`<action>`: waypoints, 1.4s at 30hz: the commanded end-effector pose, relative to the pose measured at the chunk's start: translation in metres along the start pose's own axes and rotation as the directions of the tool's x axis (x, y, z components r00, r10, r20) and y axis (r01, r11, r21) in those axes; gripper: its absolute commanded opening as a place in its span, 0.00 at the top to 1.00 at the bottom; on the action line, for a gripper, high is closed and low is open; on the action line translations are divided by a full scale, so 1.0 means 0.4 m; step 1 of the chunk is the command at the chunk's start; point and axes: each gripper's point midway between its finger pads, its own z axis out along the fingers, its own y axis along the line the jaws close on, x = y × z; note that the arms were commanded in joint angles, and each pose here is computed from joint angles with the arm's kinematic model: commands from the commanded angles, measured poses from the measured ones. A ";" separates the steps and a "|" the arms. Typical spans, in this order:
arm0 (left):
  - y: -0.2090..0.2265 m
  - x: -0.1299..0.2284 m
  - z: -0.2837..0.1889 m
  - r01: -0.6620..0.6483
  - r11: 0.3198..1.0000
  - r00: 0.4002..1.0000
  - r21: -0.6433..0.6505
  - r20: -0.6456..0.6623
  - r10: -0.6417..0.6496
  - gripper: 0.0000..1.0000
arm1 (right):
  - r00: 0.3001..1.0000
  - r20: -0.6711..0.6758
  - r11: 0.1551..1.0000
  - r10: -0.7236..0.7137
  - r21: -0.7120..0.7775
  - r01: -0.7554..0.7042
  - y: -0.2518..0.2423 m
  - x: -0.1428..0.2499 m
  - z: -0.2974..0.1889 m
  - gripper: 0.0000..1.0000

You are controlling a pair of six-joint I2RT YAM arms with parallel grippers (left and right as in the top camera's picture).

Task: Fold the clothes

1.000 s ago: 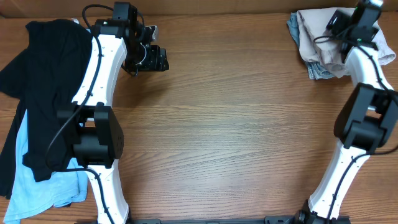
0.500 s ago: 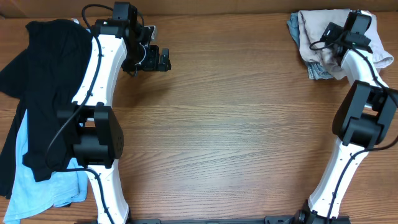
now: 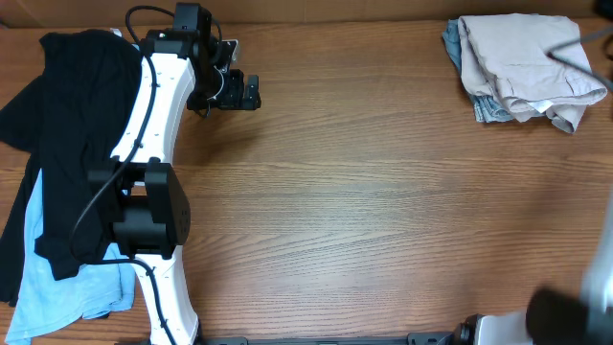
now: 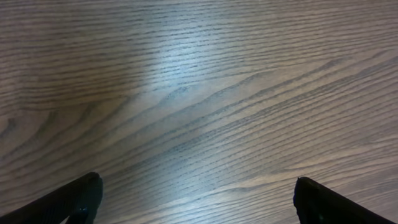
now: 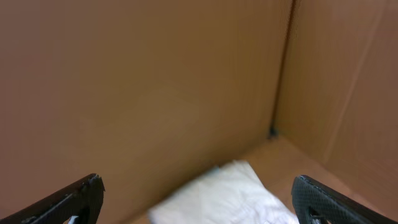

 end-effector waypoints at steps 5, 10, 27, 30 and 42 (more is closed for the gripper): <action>0.002 -0.012 -0.015 -0.007 1.000 1.000 -0.018 0.019 0.007 0.00 | 0.997 0.070 0.950 0.016 -0.313 0.007 0.117 -0.101 -0.326 0.00; 0.002 -0.012 -0.015 -0.007 1.000 1.000 -0.018 0.019 0.008 0.00 | 0.989 0.147 0.943 0.029 -0.331 0.021 0.114 -0.146 -0.431 0.00; 0.002 -0.012 -0.015 -0.007 1.000 1.000 -0.018 0.019 0.008 0.00 | 0.997 -0.074 0.960 -0.005 -0.278 -0.016 0.079 -0.008 -0.436 0.00; 0.002 -0.012 -0.015 -0.007 1.000 1.000 -0.018 0.019 0.007 0.00 | 0.995 -0.097 0.971 -0.019 -0.239 -0.005 0.062 0.016 -0.450 0.00; 0.002 -0.012 -0.015 -0.007 1.000 1.000 -0.018 0.019 0.008 0.00 | 0.967 0.242 0.881 0.076 -0.470 0.049 0.177 0.025 -0.540 0.00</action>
